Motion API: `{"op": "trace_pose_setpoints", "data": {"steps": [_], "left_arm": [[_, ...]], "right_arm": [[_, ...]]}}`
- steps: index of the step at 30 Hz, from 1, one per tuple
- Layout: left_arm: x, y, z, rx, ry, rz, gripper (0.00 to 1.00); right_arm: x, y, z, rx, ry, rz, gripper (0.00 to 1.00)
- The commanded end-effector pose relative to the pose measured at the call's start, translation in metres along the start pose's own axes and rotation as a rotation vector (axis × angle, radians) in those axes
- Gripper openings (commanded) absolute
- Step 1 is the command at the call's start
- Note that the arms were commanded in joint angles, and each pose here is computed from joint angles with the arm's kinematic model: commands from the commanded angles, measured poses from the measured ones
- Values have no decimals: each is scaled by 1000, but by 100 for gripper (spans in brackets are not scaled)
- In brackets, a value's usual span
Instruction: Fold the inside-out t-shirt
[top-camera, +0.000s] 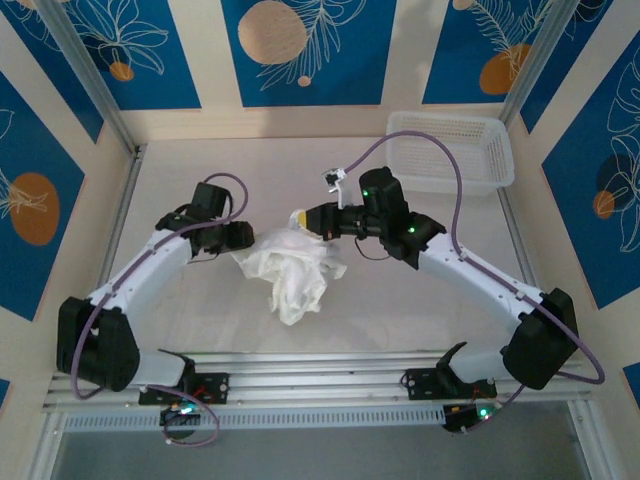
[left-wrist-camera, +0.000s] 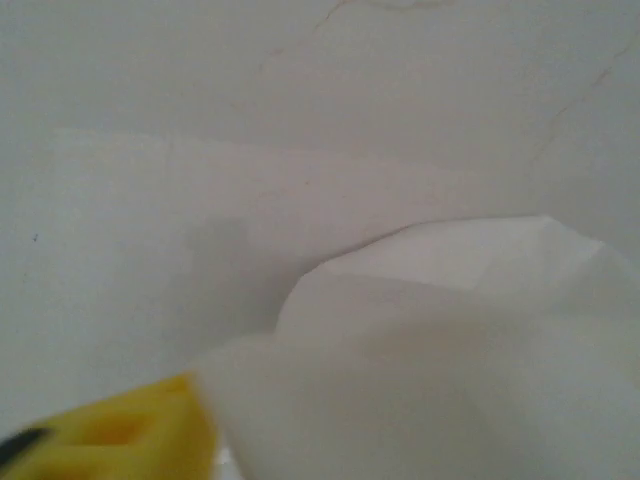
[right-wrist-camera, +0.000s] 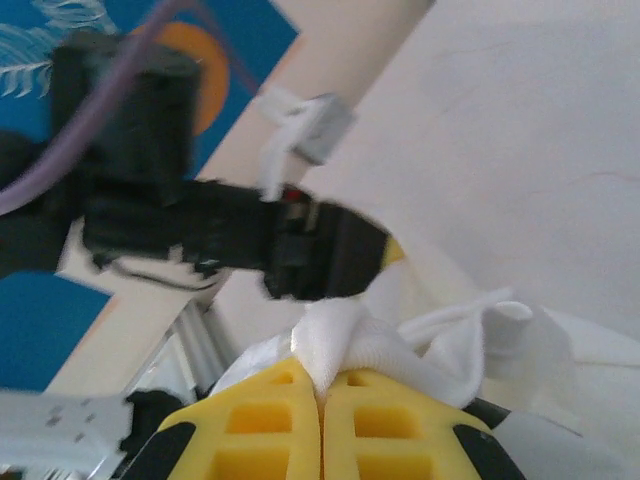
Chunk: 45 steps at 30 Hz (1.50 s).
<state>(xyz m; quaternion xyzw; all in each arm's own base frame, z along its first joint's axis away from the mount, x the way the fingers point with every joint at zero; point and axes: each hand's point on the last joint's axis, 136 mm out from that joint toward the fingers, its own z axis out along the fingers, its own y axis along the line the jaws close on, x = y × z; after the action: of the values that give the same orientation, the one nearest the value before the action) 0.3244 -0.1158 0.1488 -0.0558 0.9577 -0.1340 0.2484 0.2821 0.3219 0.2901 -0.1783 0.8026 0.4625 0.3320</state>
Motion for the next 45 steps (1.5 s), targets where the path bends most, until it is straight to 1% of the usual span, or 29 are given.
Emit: {"op": "trace_pose_setpoints", "data": {"steps": [1,3,5,6,8,9,10,12,13,14,15,16,17,18,19,20,23,27,30,32,33,36,39,40,41,42,43,45], "left_arm": [[-28,-30,-57,164,-152,9,85],[-31,-69,-91,388,-184,43,93],[-26,-109,-119,631,-171,63,95],[-21,-127,-128,739,-140,71,96],[-2,-161,-135,898,-38,111,94],[8,-174,-129,921,14,132,93],[15,-181,-121,906,40,153,93],[32,-191,-96,831,92,194,94],[37,-193,-86,807,117,196,92],[42,-191,-74,779,146,183,88],[46,-184,-60,729,167,160,75],[49,-173,-47,662,179,139,59],[53,-158,-33,578,193,114,35],[57,-141,-22,498,205,88,15],[60,-128,-15,443,210,72,4],[63,-113,-8,386,215,51,0],[70,-75,3,272,204,-19,0],[83,-24,18,112,198,-107,0],[89,7,23,-5,192,-167,0],[87,18,22,-38,173,-188,0],[83,21,19,-50,155,-196,9],[62,20,4,-34,71,-184,47],[36,18,-17,-39,-43,-132,69],[29,18,-23,-43,-72,-110,71],[23,9,-29,-3,-92,-67,73],[18,-10,-34,96,-100,-12,74],[18,-37,-39,239,-89,39,74],[28,-107,-60,618,-42,148,74]], "right_arm": [[-40,1,-21,109,-143,-38,0],[-39,4,-18,85,-139,-36,0],[-38,6,-15,70,-137,-24,0],[-38,6,-13,68,-139,-13,0],[-41,9,-12,55,-152,10,0],[-44,12,-13,41,-163,16,0],[-47,15,-13,32,-174,21,0],[-53,18,-13,30,-206,32,0],[-57,18,-14,39,-224,36,0],[-63,15,-17,63,-244,48,0],[-69,10,-21,98,-263,68,0],[-75,5,-27,123,-276,90,0],[-83,1,-34,143,-290,119,0],[-91,-3,-41,152,-305,143,0],[-97,-6,-48,157,-320,162,0],[-106,-10,-57,163,-342,181,0],[-131,-19,-87,163,-417,227,0],[-159,-24,-125,89,-493,319,0],[-163,-25,-138,50,-512,344,0],[-153,-26,-132,29,-474,359,0],[-144,-26,-127,8,-443,371,0],[-110,-38,-103,-30,-350,430,0],[-76,-56,-86,-29,-268,510,0],[-70,-60,-84,-23,-258,530,0],[-65,-63,-82,-21,-250,549,0],[-63,-63,-80,-23,-247,556,0],[-63,-62,-80,-24,-245,558,0],[-67,-56,-77,-20,-248,541,0]]}}
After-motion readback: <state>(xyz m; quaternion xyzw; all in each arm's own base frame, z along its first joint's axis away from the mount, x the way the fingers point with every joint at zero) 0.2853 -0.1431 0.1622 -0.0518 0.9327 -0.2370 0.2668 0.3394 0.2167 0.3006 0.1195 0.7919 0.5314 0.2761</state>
